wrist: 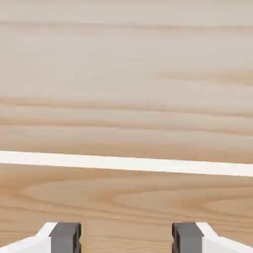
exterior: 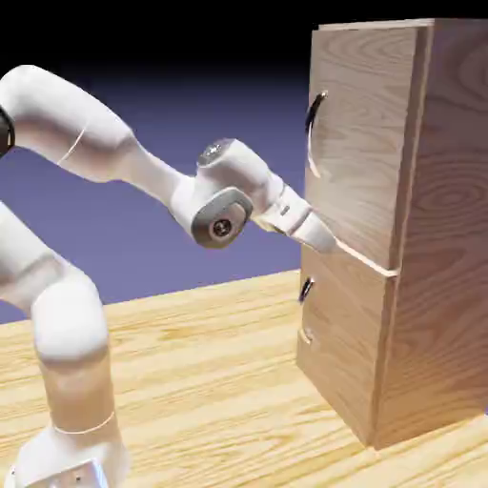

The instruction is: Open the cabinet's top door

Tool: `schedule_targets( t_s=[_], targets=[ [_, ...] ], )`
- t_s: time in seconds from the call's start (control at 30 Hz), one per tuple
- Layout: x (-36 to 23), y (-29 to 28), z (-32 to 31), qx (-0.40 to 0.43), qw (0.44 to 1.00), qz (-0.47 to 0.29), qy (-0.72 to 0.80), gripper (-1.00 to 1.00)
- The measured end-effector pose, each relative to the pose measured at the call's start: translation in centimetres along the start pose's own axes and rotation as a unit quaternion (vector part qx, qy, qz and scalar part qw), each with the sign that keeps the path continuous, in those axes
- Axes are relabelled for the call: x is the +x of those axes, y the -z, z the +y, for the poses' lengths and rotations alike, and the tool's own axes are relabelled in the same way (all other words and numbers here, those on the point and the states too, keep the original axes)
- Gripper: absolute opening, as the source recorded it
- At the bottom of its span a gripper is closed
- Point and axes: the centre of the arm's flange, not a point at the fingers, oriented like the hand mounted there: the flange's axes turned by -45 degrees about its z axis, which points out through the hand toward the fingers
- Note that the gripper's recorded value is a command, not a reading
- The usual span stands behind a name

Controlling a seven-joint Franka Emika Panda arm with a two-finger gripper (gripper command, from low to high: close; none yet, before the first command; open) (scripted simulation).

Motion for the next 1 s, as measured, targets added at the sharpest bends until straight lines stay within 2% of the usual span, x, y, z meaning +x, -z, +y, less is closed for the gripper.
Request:
schedule_targets(
  t_s=[0.2, 0.43, 0.7, 1.0],
  targets=[
    [2.3, 3.3, 0.7, 0.009, 0.976, 0.045, -0.212, 0.00],
    [3.9, 7.1, 0.9, 0.043, 0.893, 0.090, -0.438, 0.00],
    [4.7, 10.6, 0.0, 0.108, 0.742, 0.122, -0.650, 0.00],
    [4.5, 13.1, -2.1, 0.199, 0.525, 0.123, -0.818, 0.00]
  ],
)
